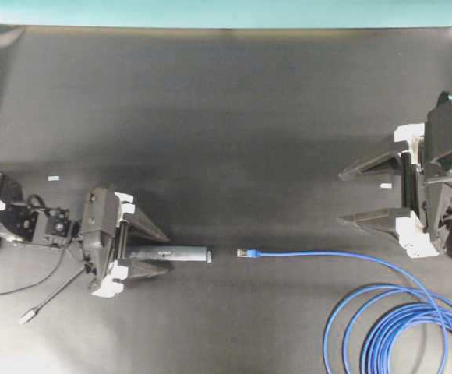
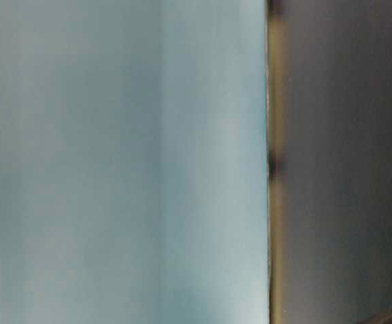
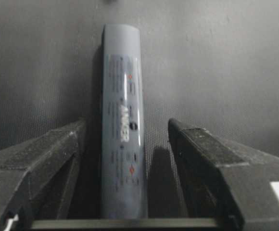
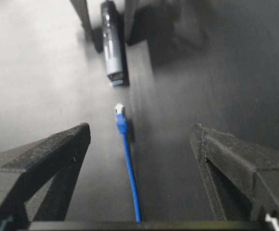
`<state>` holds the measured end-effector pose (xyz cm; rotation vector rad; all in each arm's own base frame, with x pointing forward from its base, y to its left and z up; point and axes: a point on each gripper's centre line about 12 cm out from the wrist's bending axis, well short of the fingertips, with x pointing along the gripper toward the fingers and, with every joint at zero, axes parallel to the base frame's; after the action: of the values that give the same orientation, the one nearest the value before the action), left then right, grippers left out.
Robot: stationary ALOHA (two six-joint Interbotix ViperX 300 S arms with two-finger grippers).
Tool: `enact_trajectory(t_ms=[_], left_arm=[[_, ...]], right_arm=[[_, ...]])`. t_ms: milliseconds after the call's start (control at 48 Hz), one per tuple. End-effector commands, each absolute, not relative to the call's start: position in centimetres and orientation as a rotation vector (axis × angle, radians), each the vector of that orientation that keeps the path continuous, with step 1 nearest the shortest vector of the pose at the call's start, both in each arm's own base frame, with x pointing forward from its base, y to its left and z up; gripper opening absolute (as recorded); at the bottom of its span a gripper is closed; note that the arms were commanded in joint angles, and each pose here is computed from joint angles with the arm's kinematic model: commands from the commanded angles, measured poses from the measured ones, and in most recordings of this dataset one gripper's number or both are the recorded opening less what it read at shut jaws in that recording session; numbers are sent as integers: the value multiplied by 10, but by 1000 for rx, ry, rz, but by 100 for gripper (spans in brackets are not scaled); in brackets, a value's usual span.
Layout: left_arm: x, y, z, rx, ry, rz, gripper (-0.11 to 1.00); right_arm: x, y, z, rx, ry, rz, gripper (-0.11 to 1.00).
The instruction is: Insert the LAN cable into the hub.
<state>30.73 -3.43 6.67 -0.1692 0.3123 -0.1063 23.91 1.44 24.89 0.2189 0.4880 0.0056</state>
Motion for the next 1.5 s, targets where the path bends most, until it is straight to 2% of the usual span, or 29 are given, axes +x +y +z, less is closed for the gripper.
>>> enact_trajectory(t_ms=[0,104,229,250,521,834,1000,1209,1480], left_arm=[[309,-34,64,-170,322,-105,65],[309,-35,63,-161,332,-108,58],[308,-38,63,-111,337,-124,29],[309,-38,64,-107,335,-125,27],[320,-24,100,-97,312,-82,28],[325,-17,163,-58,436,-47,28],[324,-16,187,-36,498,-42,28],[324,-20,192,-41,509,-49,28],[325,-23,193,-45,508,-57,28]], right_arm=[[243,17,259,226,462,15,81],[243,17,258,226,462,16,81],[243,17,258,226,459,16,81],[243,17,258,226,457,16,81],[249,27,246,211,474,54,81],[280,48,192,186,478,107,81],[299,54,152,165,545,108,81],[325,57,116,156,607,96,80],[347,55,93,158,631,73,76]])
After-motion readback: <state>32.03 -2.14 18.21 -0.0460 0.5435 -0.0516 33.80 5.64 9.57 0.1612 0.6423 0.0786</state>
